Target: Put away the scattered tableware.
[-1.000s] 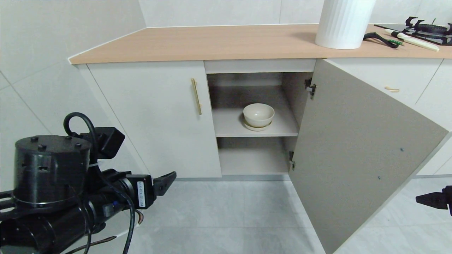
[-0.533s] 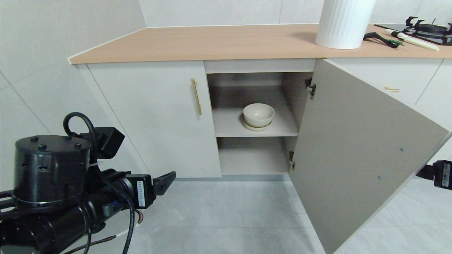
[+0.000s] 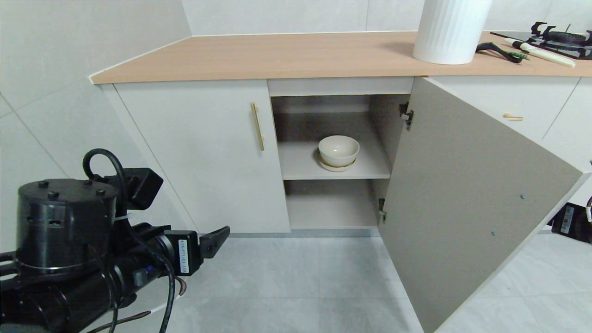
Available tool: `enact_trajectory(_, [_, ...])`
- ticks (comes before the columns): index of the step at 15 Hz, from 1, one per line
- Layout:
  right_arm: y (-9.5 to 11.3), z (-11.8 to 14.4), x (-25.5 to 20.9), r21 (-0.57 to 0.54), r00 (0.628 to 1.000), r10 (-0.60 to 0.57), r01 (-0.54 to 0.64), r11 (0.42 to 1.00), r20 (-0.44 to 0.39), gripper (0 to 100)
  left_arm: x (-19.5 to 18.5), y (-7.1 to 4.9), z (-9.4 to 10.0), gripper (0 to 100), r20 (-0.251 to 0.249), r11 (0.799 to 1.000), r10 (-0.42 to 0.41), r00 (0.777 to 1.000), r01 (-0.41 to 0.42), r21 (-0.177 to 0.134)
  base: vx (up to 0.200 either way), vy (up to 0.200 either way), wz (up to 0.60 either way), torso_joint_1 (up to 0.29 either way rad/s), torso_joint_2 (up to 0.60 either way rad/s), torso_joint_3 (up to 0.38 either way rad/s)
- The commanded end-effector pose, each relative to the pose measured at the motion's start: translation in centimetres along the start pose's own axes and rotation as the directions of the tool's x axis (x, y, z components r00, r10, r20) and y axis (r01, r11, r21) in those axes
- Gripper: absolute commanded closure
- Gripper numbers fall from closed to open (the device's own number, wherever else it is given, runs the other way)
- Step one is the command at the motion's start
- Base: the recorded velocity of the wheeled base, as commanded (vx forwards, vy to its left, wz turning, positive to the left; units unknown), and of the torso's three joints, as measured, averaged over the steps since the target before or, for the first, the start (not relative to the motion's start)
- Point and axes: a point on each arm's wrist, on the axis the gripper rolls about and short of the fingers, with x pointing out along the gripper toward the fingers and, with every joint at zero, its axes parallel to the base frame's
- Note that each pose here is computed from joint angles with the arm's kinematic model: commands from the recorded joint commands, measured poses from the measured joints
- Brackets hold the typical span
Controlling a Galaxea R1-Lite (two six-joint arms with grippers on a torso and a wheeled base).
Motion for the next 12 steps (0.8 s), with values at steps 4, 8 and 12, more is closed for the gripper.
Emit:
enact_trajectory(4, [2.3, -1.4, 0.3, -0.032, 0.996, 0.089, -0.09, 0.995, -0.028, 0, -0.3, 0.1, 0.1, 0, 0.012, 1.0, -0.002, 1.0, 0.001, 0.002, 0.0, 0.0, 0.0, 0.0, 0.0, 0.0])
enact_trajectory(8, [6.8, -2.2, 0.3, -0.115, 0.952, 0.302, -0.307, 0.945, -0.056, 0, -0.4, 0.1, 0.2, 0, 0.016, 1.0, -0.004, 1.0, 0.004, 0.002, 0.0, 0.0, 0.0, 0.0, 0.0, 0.0])
enact_trajectory(12, [10.2, -2.8, 2.1, -0.133, 0.873, 0.457, -0.48, 0.867, -0.169, 0, -0.2, 0.1, 0.1, 0, 0.009, 1.0, -0.002, 1.0, 0.002, 0.012, 0.0, 0.0, 0.0, 0.0, 0.0, 0.0])
